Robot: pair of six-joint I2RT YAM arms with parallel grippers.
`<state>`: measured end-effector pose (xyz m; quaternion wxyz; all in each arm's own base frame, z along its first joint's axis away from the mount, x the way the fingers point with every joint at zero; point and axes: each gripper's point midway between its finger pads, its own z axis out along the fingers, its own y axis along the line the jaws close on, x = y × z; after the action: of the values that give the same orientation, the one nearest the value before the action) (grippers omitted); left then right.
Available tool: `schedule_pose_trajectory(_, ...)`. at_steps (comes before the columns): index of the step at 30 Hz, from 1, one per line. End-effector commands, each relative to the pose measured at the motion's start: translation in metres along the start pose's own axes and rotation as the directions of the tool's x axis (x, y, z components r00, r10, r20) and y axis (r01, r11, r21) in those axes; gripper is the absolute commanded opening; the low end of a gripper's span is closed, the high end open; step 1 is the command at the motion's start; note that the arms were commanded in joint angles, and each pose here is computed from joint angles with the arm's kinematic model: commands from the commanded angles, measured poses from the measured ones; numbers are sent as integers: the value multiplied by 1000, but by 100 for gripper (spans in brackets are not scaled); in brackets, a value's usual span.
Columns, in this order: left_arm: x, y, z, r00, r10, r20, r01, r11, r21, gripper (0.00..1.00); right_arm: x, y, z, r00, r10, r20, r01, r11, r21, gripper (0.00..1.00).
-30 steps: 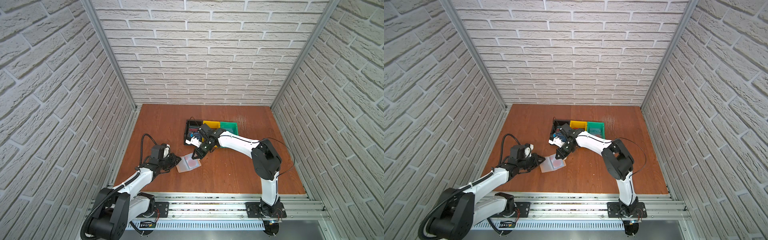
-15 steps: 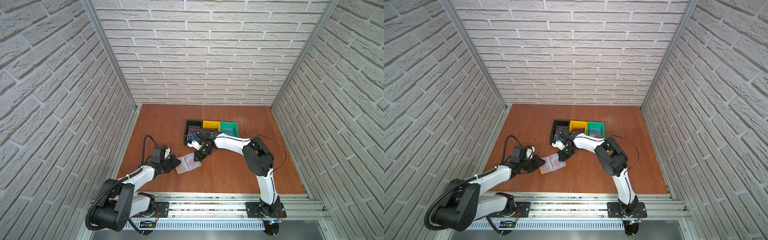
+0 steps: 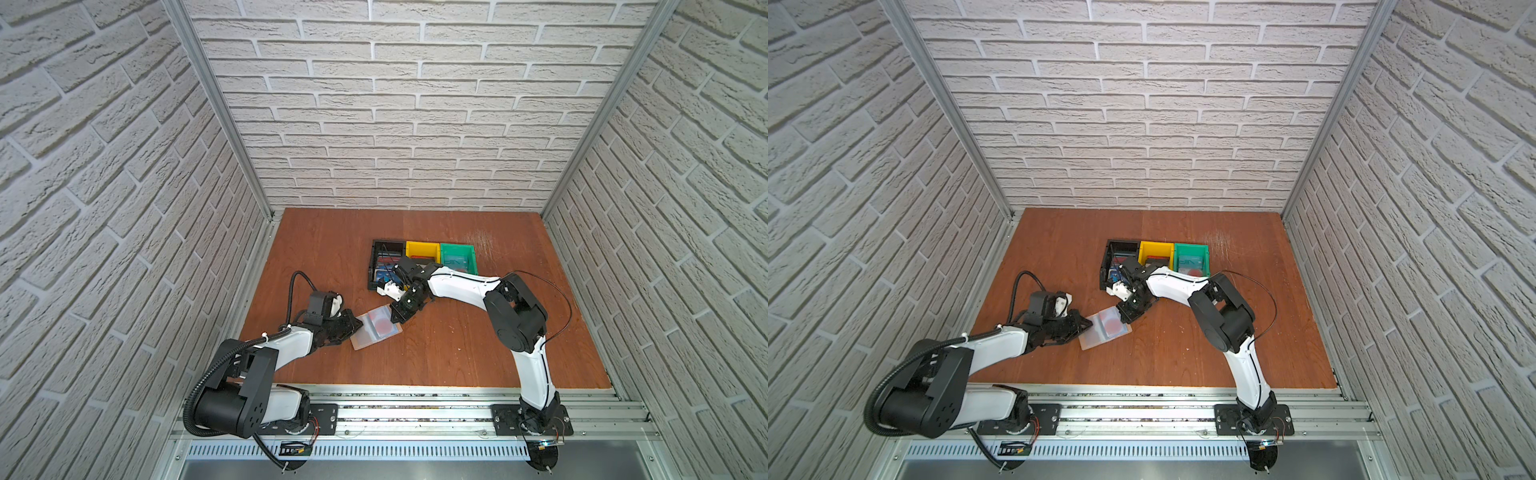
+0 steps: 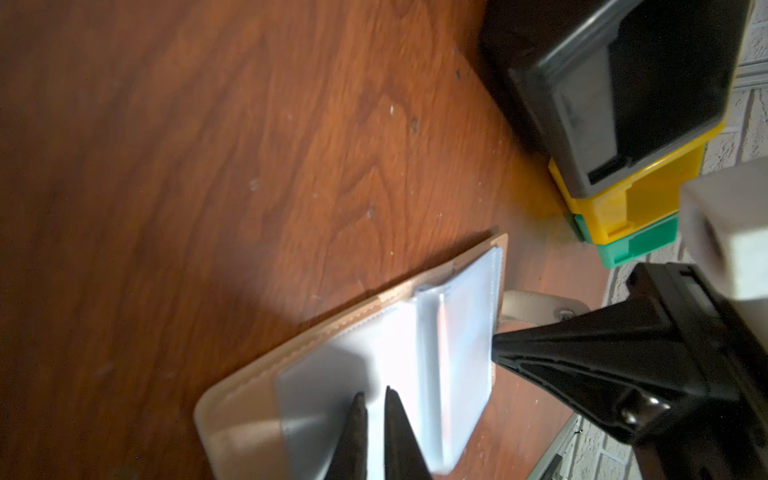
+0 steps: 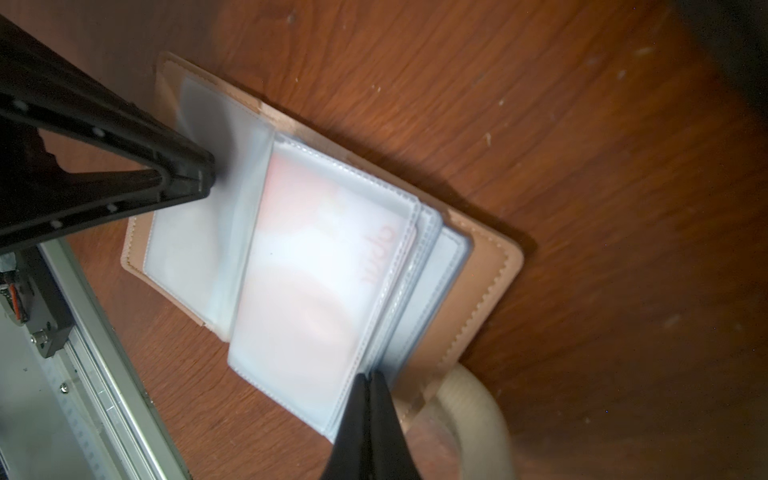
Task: Take the credit cards out of the card holder
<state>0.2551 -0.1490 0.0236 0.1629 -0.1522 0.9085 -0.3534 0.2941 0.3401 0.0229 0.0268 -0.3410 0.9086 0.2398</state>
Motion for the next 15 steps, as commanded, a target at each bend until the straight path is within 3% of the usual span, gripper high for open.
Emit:
schedule_pose_trajectory(1, 2, 7, 2, 1000, 3, 4, -3, 1000, -6, 13, -4, 6, 7, 1000, 3, 7, -3, 999, -34, 6)
schedule_pose_trajectory(15, -1, 0, -13, 999, 0, 33, 0, 1000, 9, 12, -8, 14, 1, 1000, -10, 24, 11, 999, -47, 6)
